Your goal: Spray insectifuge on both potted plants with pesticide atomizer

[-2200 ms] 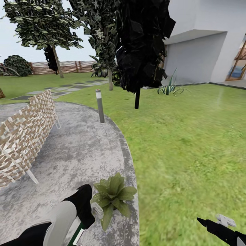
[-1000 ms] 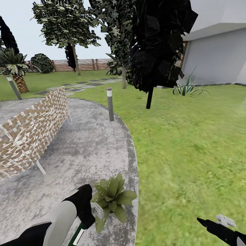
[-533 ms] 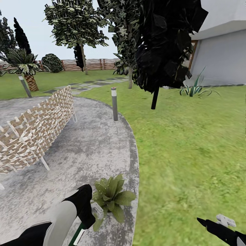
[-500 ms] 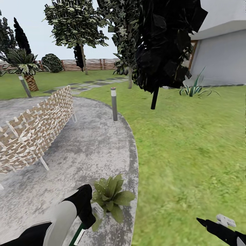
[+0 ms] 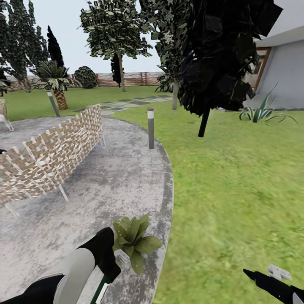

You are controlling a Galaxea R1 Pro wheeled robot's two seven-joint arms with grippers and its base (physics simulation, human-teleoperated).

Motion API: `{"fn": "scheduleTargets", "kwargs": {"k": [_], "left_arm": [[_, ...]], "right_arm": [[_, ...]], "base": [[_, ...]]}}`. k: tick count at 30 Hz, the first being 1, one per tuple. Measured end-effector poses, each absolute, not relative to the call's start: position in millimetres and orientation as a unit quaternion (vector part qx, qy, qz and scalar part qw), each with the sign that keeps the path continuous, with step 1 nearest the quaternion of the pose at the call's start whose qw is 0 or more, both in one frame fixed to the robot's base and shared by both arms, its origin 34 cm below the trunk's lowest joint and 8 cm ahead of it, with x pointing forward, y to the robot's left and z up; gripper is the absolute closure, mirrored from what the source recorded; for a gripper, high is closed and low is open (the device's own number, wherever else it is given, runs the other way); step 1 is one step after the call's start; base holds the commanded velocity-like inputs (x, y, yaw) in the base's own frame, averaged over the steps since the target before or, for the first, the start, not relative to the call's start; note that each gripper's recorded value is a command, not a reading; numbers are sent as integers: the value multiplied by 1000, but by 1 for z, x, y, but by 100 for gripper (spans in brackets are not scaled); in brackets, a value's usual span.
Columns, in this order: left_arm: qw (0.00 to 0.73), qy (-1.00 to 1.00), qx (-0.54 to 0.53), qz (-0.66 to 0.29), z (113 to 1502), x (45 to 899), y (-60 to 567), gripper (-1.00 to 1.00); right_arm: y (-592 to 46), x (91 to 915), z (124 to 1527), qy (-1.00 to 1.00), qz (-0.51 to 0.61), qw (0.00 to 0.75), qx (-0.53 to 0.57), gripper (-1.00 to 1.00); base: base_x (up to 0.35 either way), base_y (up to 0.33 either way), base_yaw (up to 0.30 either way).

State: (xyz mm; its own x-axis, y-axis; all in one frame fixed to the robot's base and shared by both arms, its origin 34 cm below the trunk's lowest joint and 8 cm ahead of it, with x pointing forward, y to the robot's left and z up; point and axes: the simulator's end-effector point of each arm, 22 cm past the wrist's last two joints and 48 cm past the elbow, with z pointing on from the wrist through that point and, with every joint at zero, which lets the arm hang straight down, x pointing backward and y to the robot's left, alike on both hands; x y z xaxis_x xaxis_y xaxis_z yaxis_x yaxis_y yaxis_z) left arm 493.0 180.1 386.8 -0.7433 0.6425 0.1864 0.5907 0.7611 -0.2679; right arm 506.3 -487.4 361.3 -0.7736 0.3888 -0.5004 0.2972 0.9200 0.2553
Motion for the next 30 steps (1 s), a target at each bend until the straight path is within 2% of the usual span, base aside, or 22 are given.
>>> {"fn": "scheduleTargets", "kwargs": {"k": [9, 21, 30], "left_arm": [[134, -929, -331, 96, 387, 493, 180, 100], [133, -929, -332, 96, 387, 494, 180, 100], [132, -929, -331, 96, 387, 494, 180, 100]], "right_arm": [[-487, 506, 362, 938, 81, 283, 183, -100], [-487, 506, 361, 938, 81, 282, 183, -100], [-487, 506, 362, 938, 81, 283, 183, -100]], "base": [[141, -264, 276], [17, -17, 274], [161, -124, 38]]}}
